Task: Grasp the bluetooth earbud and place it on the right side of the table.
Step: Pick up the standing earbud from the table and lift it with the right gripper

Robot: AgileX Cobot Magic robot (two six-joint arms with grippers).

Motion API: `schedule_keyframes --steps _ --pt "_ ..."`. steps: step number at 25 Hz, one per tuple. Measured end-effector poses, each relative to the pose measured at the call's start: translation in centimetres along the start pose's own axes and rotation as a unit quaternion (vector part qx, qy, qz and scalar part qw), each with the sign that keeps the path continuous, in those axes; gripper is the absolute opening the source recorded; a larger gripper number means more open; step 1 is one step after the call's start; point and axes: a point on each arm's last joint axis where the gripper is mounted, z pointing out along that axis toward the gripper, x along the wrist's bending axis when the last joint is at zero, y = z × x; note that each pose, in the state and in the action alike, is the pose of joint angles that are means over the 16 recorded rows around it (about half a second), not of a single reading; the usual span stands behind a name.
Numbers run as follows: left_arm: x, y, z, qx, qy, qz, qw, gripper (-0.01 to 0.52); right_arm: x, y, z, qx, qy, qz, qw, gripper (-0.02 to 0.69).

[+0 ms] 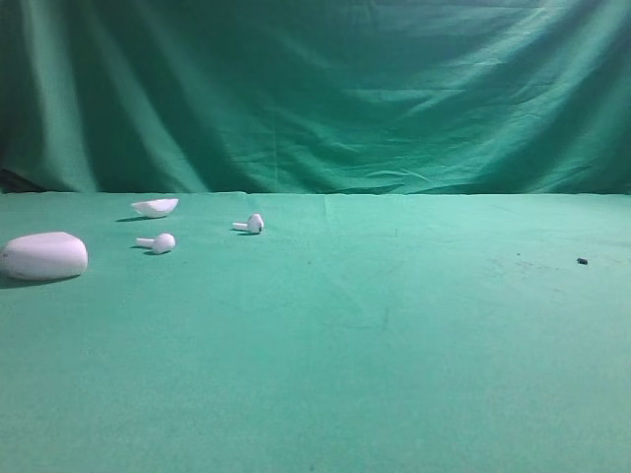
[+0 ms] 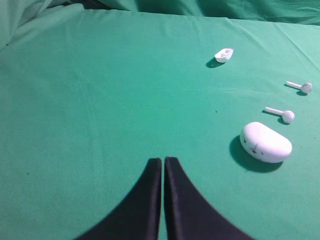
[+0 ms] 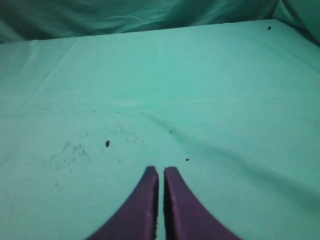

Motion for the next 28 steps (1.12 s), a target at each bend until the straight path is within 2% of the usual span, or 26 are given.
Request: schedule_keyframes --steps 19,28 --pt "0.0 0.0 0.0 0.0 0.0 0.0 1.0 0.0 0.0 0.1 0.0 -0.003 0.001 0.002 1.0 0.0" --pt "0.0 0.0 0.0 0.0 0.0 0.0 1.0 0.0 0.4 2.3 -0.4 -0.093 0.025 0.042 0.994 0.0"
